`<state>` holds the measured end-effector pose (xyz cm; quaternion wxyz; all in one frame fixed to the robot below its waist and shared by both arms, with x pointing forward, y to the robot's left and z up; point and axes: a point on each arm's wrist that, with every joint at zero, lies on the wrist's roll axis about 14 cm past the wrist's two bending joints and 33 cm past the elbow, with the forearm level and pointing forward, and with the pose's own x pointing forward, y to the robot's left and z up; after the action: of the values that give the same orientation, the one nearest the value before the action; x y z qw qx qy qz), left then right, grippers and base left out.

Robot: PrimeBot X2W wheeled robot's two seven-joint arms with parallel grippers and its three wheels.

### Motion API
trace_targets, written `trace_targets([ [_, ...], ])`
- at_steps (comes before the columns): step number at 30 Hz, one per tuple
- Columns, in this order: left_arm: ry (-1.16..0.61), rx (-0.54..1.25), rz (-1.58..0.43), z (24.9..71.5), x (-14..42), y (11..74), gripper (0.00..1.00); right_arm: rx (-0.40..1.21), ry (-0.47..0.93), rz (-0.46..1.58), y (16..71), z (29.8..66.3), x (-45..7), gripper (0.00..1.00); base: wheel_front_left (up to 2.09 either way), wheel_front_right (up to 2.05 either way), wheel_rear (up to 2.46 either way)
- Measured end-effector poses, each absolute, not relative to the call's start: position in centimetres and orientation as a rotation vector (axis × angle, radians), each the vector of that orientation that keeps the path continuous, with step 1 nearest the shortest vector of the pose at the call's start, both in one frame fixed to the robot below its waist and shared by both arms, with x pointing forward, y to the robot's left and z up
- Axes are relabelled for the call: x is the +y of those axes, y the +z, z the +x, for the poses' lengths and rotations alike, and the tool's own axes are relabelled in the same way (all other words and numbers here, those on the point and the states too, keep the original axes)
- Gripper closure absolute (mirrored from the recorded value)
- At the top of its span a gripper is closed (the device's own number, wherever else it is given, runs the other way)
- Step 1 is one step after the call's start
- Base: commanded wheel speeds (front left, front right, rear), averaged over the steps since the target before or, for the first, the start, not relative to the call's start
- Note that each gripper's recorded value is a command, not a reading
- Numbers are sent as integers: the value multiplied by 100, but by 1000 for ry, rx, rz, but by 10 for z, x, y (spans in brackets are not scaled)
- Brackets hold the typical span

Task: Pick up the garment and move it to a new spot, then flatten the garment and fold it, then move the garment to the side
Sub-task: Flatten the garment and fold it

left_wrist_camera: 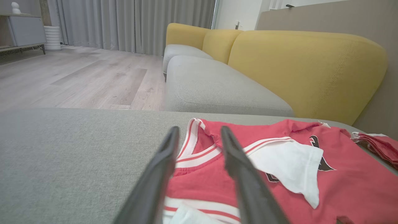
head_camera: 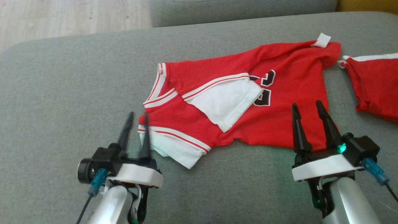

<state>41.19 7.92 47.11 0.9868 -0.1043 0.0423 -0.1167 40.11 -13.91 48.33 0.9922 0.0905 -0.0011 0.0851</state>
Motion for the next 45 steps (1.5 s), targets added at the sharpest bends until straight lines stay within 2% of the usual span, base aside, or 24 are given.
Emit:
trace_targets([
  [8, -288, 47, -170, 419, 67, 480, 0, 3, 176, 182, 481, 402, -137, 0, 0, 0, 0],
  [17, -630, 132, 16, 457, -27, 486, 0, 50, 111, 195, 464, 400, -157, 0, 0, 0, 0],
  [24, -859, 273, 130, 452, -95, 454, 0, 61, 40, 206, 459, 403, -181, 0, 0, 0, 0],
  [30, -901, 374, 206, 458, -113, 420, 0, 95, -15, 212, 447, 396, -198, 0, 0, 0, 0],
  [37, -951, 363, 228, 461, -137, 417, 0, 112, -64, 220, 442, 391, -213, 0, 0, 0, 0],
  [45, -920, 353, 276, 470, -142, 409, 0, 121, -109, 236, 440, 383, -225, 0, 0, 0, 0],
])
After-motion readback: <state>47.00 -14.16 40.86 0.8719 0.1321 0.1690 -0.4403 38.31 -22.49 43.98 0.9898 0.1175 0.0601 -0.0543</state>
